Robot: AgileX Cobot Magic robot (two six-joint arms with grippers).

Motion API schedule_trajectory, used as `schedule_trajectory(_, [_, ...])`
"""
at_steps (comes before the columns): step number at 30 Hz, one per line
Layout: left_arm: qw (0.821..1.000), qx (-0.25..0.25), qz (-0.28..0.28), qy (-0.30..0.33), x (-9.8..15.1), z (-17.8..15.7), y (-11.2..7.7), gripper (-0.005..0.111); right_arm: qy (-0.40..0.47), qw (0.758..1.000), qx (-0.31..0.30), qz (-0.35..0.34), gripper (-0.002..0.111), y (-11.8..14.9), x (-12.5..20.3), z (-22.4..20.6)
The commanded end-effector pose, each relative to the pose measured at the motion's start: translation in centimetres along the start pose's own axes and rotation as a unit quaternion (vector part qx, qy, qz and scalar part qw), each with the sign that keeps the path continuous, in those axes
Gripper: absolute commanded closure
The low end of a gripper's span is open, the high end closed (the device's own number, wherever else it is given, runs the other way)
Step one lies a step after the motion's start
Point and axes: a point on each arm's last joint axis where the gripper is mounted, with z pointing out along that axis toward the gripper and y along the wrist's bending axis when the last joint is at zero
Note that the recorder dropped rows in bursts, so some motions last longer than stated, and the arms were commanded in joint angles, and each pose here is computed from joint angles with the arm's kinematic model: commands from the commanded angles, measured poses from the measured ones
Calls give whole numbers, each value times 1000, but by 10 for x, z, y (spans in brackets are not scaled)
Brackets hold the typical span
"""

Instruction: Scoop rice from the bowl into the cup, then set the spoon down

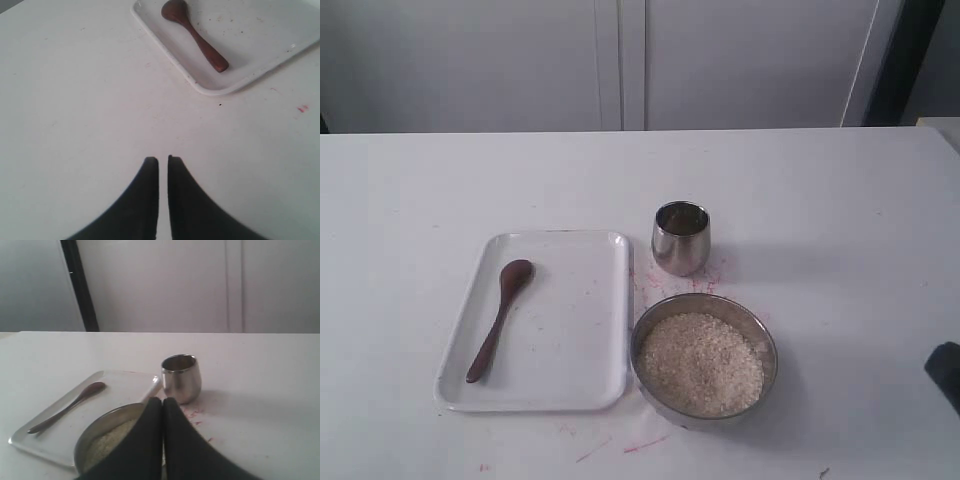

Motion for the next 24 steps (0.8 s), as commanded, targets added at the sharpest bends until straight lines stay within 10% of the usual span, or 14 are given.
schedule_trajectory(1, [1000, 5, -3, 19, 6, 1, -1, 92, -7, 999, 42, -3, 108, -5, 1, 0])
schedule_trajectory(24, [1000, 5, -3, 19, 6, 1, -1, 92, -26, 984, 174, 1, 108, -20, -2, -4])
